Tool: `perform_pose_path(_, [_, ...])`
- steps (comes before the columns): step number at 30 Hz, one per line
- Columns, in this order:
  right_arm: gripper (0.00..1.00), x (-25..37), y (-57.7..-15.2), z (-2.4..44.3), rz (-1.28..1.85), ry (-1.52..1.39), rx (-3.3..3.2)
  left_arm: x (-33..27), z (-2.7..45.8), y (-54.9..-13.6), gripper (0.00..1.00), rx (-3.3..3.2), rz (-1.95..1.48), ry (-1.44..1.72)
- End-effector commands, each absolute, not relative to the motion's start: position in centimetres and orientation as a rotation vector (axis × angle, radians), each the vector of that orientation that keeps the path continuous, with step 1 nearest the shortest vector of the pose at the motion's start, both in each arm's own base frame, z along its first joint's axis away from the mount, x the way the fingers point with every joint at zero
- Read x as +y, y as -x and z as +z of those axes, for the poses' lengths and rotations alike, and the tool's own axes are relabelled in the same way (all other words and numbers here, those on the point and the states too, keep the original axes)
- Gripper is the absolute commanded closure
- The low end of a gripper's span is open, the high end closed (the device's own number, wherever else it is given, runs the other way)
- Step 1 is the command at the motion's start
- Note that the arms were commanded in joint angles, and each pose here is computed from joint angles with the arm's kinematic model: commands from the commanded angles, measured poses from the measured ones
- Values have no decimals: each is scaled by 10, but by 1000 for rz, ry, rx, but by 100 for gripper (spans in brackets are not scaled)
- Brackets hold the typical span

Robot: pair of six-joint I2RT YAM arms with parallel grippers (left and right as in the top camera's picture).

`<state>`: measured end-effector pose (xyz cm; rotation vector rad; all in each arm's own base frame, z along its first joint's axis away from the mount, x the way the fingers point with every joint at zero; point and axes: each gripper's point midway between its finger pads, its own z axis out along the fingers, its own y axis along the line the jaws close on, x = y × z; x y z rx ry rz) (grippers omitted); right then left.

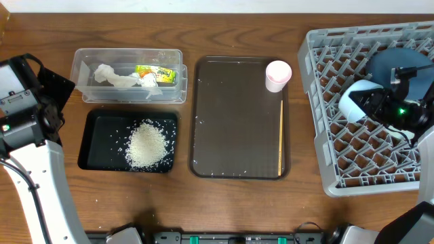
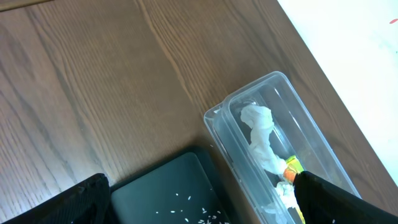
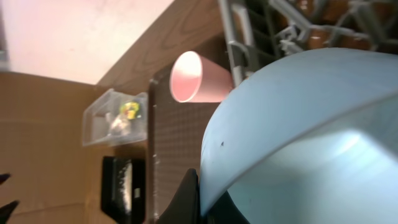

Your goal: Sort waste into correct bins and load items into the dishwasher rack

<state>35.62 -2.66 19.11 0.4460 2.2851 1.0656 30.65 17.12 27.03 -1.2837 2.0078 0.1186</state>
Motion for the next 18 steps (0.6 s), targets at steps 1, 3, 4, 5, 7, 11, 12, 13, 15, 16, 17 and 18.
perform_pose_path(1, [99,-17,-353,204,1161,-402,2238,174,273,-306,4,1995,128,1295])
perform_pose_path(3, [99,-12,-352,205,1179,-374,2235,174,273,-306,4,1995,128,1295])
perform_pose_path(4, [99,-9,-352,205,1178,-353,2239,174,273,-306,4,1995,128,1295])
perform_pose_path(5, [99,-6,-352,203,1167,-323,2245,174,273,-306,4,1995,128,1295])
perform_pose_path(7, [99,-6,-353,196,1131,-325,2278,174,273,-306,4,1995,128,1295])
perform_pose_path(11, [99,-9,-357,183,1113,-345,2307,174,273,-306,4,1995,128,1295])
perform_pose_path(12, [99,-11,-358,179,1103,-357,2319,174,273,-306,4,1995,128,1295])
perform_pose_path(13, [99,-13,-359,174,1092,-369,2331,174,273,-306,4,1995,128,1295])
perform_pose_path(15, [99,-16,-361,164,1073,-392,2355,174,273,-306,4,1995,128,1295])
perform_pose_path(16, [99,-17,-362,160,1076,-389,2360,174,273,-306,4,1995,128,1295])
perform_pose_path(17, [99,-17,-363,157,1081,-380,2363,174,273,-306,4,1995,128,1295])
perform_pose_path(18, [99,-17,-364,155,1086,-378,2366,174,273,-306,4,1995,128,1295])
